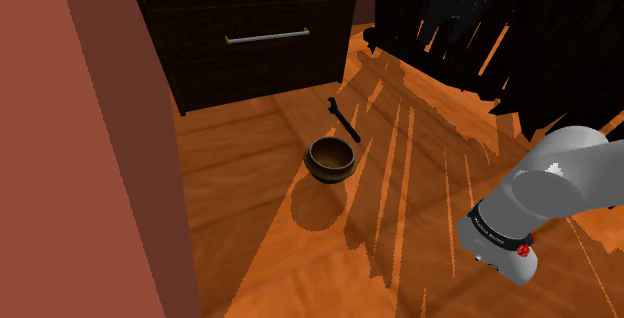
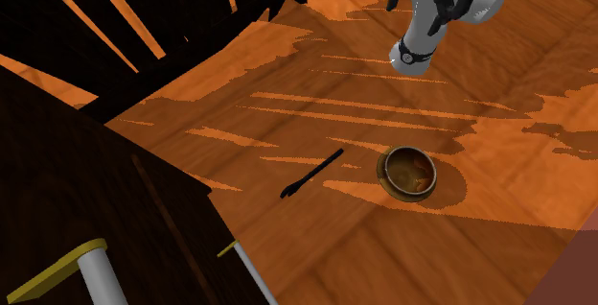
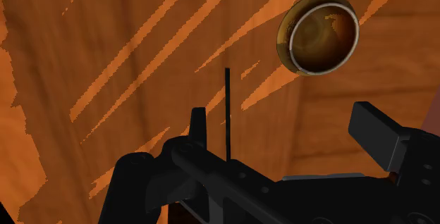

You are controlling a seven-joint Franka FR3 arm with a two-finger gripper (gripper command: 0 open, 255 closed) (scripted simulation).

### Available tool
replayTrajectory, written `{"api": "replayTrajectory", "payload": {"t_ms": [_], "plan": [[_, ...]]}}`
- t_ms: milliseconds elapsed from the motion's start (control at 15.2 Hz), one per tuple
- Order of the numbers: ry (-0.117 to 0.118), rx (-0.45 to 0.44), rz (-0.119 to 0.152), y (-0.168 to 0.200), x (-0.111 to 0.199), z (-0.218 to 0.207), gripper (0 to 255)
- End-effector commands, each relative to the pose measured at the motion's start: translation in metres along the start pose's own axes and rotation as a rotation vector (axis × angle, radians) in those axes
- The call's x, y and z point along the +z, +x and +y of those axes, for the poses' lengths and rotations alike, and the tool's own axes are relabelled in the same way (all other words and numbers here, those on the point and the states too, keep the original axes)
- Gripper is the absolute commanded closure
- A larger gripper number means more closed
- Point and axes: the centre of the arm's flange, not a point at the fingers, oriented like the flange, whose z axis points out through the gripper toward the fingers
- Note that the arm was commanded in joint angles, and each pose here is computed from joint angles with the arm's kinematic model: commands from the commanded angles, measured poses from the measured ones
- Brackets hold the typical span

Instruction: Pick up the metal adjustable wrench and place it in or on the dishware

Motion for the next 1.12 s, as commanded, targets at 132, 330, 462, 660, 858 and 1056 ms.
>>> {"api": "replayTrajectory", "payload": {"t_ms": [132,330,462,660,858,1056], "plan": [[0.001,0.0,-0.001,0.016,0.021,0.0,0],[0.001,0.0,-0.002,0.039,0.054,0.001,0],[0.002,-0.001,-0.003,0.054,0.075,0.001,0],[0.003,-0.001,-0.004,0.077,0.107,0.001,0],[0.003,-0.001,-0.005,0.101,0.14,0.002,0],[0.004,-0.001,-0.006,0.124,0.172,0.002,0]]}}
